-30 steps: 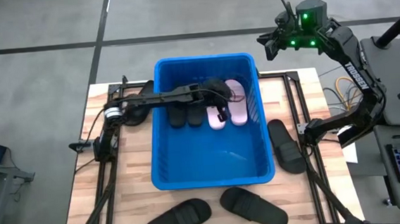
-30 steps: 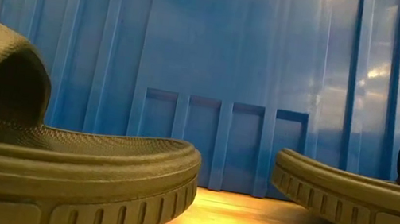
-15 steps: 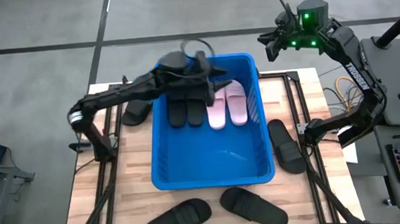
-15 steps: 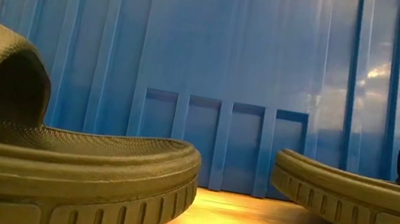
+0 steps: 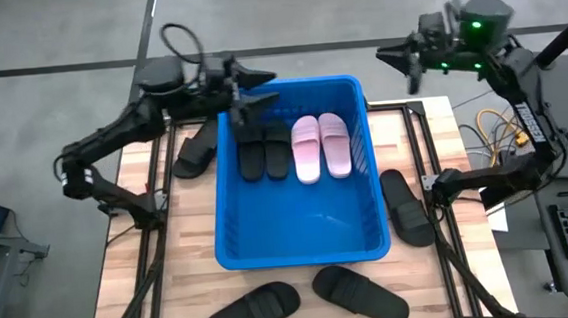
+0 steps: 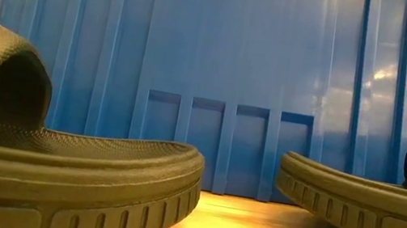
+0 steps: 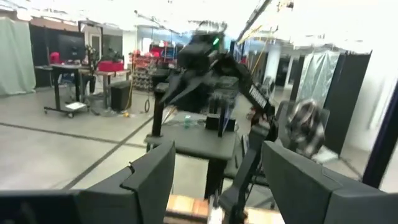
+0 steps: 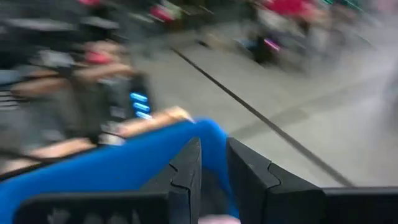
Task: Pick and place slides into bin
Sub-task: Put the black slide into the blue bin
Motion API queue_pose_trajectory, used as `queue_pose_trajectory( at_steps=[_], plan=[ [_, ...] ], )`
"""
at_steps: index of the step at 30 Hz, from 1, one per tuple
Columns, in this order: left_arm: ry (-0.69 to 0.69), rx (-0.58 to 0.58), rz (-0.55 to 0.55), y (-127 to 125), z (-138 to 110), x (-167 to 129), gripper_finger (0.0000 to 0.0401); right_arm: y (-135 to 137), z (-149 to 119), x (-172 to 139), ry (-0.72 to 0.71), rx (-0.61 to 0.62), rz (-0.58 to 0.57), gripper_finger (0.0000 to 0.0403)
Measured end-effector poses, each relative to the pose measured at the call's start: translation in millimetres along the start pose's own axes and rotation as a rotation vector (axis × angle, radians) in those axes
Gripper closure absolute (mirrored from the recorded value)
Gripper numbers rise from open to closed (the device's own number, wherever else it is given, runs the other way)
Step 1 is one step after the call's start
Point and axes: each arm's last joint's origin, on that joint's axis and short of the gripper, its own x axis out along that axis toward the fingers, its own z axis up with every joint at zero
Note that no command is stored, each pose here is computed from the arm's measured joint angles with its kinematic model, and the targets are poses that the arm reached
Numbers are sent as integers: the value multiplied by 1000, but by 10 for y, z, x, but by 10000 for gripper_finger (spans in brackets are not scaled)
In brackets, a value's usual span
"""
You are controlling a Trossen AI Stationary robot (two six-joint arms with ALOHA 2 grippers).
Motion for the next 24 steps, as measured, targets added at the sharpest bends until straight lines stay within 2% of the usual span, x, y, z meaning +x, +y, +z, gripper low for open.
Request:
queue_pose_trajectory(
  at_steps=[3,5,7,10,12,14,21,24],
  plan=[
    [8,37,0,-39,96,-205,176,136,77,-141,-82,-34,146,335],
    [21,50,1,-65,151,-356,176,221,82,-218,-86,24,225,332],
    [15,51,1,-86,204,-468,176,317,41,-275,-40,107,386,328],
    [19,51,2,-113,260,-631,176,448,6,-325,2,121,645,319],
    [28,50,3,-130,287,-736,176,524,6,-322,12,120,729,313],
    [35,49,4,-144,307,-827,176,607,16,-302,15,114,752,305],
    [82,42,7,-192,348,-1166,176,869,137,-129,-92,30,719,273],
    [91,41,7,-213,366,-1308,176,973,133,16,-83,33,697,253]
  ],
)
